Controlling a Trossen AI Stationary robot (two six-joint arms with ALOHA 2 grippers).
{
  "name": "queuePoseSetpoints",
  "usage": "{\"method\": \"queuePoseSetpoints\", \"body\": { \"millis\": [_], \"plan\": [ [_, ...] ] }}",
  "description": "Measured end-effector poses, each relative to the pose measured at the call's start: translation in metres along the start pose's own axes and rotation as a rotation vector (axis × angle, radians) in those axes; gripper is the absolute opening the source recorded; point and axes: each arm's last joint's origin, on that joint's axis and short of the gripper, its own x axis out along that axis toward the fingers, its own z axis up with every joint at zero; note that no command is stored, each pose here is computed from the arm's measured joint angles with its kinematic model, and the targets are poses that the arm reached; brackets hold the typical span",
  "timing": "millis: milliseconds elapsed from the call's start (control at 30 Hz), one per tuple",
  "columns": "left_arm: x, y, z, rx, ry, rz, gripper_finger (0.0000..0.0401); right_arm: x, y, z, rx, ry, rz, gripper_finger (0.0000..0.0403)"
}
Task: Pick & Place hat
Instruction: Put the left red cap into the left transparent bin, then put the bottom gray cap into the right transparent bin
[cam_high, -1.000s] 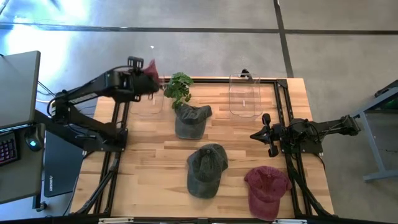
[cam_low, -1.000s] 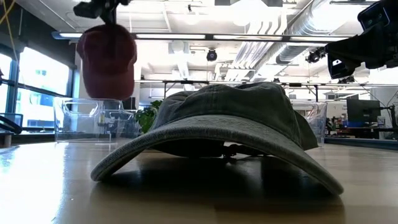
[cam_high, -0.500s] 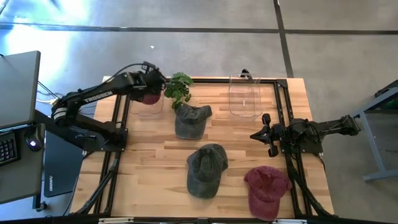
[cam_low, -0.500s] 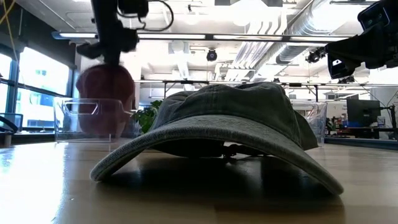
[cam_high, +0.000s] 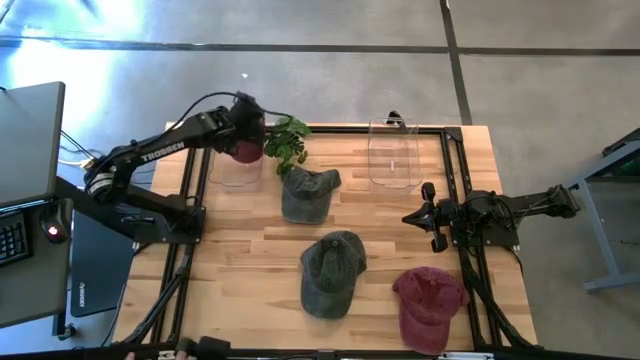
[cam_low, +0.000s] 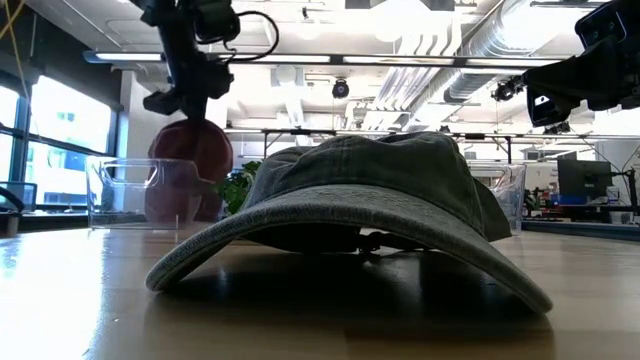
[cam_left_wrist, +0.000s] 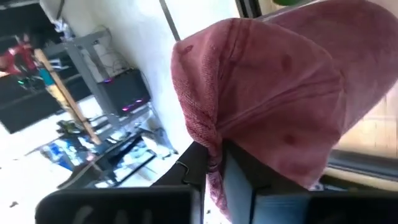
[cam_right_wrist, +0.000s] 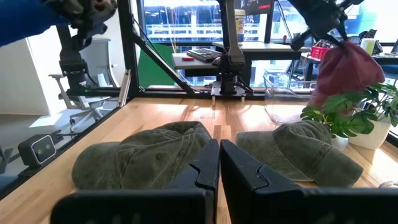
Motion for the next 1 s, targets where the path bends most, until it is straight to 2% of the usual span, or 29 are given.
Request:
{"method": "queuePoseSetpoints", "body": {
  "millis": [200,300,400,533,633,700,767,867,1000],
  "plan": [
    [0.012,0.004,-0.015,-0.099,0.002,-0.039,0.0129,0.0,0.0,0.0,0.0,0.0,0.0,0.0012],
    [0.01,0.009,-0.018,-0.167,0.07,0.0,0.0175,0.0,0.0,0.0,0.0,0.0,0.0,0.0012],
    [-0.004,0.025,-0.025,-0.345,0.125,0.096,0.0203,0.0,0.0,0.0,0.0,0.0,0.0,0.0012],
    [-0.03,0.047,-0.031,-0.598,0.201,0.24,0.0209,0.0,0.0,0.0,0.0,0.0,0.0,0.0012],
    [-0.059,0.058,-0.037,-0.855,0.077,0.256,0.0201,0.0,0.0,0.0,0.0,0.0,0.0,0.0012],
    [-0.08,0.061,-0.04,-1.012,-0.077,0.207,0.0192,0.0,0.0,0.0,0.0,0.0,0.0,0.0012],
    [-0.097,0.059,-0.038,-1.108,-0.244,0.121,0.0179,0.0,0.0,0.0,0.0,0.0,0.0,0.0012],
    [-0.12,0.051,-0.024,-1.156,-0.477,0.003,0.0154,0.0,0.0,0.0,0.0,0.0,0.0,0.0012],
    [-0.144,0.023,0.012,-1.07,-0.661,-0.064,0.0116,0.0,0.0,0.0,0.0,0.0,0.0,0.0012]
  ]
}}
